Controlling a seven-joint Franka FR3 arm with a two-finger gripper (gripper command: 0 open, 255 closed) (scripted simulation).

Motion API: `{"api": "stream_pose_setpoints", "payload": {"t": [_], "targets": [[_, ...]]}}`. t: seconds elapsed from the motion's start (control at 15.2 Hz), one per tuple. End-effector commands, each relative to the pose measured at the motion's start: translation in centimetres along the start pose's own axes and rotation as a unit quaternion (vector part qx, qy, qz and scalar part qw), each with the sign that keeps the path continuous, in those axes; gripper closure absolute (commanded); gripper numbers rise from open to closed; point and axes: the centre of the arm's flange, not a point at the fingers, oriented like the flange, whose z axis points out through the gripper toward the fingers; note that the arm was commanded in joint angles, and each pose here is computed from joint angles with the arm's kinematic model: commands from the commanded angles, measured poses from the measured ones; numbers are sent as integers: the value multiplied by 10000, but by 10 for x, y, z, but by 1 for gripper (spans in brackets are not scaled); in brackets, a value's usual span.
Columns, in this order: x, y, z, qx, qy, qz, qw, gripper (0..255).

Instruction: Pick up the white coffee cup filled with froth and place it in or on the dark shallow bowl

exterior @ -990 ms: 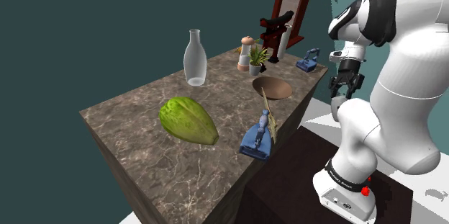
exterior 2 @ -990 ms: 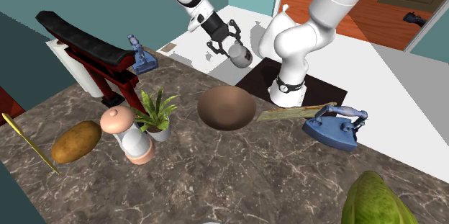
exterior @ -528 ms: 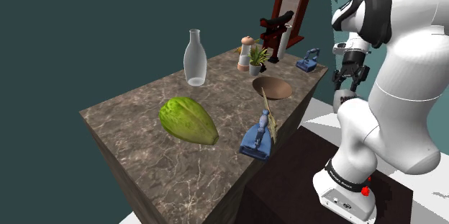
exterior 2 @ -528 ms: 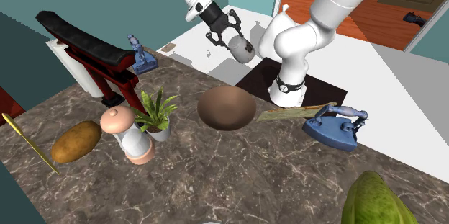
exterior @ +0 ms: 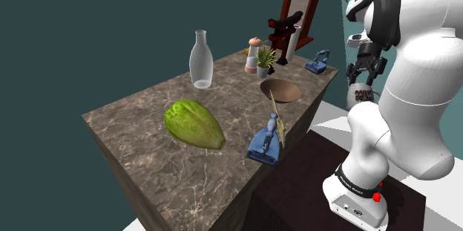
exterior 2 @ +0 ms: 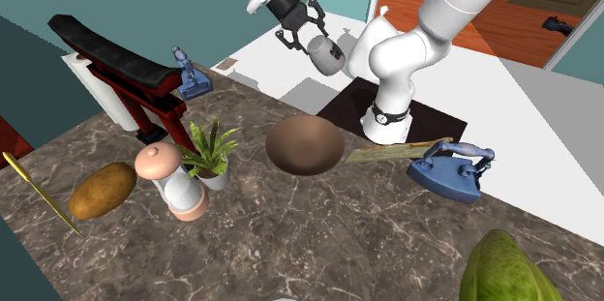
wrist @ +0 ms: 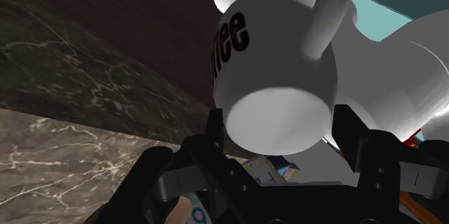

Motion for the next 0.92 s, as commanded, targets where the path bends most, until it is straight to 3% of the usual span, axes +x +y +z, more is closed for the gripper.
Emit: {"api": "stream_pose_setpoints", "payload": {"t": [0.0,0.26,0.86], "targets": [[5,-8,-8,2,1,1,10000,255],[12,-19,-22,2,1,1,10000,255],[116,38,-23,2,1,1,10000,255]]}}
